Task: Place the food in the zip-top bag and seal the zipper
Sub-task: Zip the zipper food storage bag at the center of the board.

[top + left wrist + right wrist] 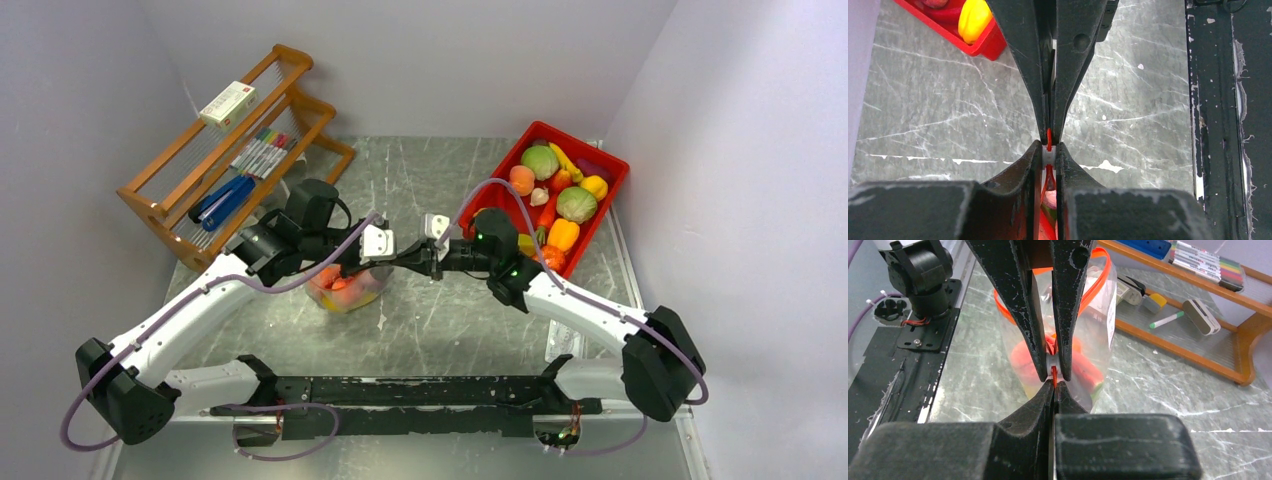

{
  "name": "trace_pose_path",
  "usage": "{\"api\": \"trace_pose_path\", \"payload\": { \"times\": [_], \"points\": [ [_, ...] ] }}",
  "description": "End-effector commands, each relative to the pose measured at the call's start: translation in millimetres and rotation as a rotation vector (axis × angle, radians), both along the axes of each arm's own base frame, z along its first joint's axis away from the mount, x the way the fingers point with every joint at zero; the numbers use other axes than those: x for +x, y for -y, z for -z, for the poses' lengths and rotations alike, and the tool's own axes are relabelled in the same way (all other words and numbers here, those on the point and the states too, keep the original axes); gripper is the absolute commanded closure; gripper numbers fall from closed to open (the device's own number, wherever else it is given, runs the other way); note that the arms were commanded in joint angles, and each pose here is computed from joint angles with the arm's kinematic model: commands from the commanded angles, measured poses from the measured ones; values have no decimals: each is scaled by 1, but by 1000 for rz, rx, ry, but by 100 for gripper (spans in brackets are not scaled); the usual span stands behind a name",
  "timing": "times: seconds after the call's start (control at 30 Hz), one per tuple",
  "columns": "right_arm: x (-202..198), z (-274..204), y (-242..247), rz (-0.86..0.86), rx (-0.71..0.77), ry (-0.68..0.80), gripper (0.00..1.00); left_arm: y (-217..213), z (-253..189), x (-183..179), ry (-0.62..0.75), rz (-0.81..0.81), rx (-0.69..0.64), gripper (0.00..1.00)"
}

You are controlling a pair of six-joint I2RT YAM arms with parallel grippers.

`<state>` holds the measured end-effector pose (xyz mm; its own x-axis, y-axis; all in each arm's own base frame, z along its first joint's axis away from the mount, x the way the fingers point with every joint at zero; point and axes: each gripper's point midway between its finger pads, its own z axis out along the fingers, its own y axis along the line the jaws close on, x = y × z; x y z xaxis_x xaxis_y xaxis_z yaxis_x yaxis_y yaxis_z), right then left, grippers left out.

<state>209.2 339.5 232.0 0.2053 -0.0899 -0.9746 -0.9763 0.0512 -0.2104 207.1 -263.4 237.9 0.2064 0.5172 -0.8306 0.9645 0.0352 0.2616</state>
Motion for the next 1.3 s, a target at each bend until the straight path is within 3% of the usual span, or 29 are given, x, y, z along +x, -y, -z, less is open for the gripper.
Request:
{"api": "trace_pose_path", "payload": {
  "times": [0.0,0.9,0.93,0.97,1.0,1.27],
  "points": [
    [4,-4,11,40,11,25,100,-6,2,-2,13,-7,20,93],
    [21,0,47,96,22,-6,100,-20,0,-1,17,-94,36,93],
    [15,-1,45,57,17,-6,92,-19,0,-1,18,-95,30,93],
    [10,-1,42,21,13,-17,71,-18,-2,-1,22,-93,22,93],
    [7,-2,38,1,12,-32,60,-17,-3,-1,24,-89,14,93],
    [0,-7,7,-32,13,-14,48,-9,-2,-1,2,-59,2,93]
  ]
}}
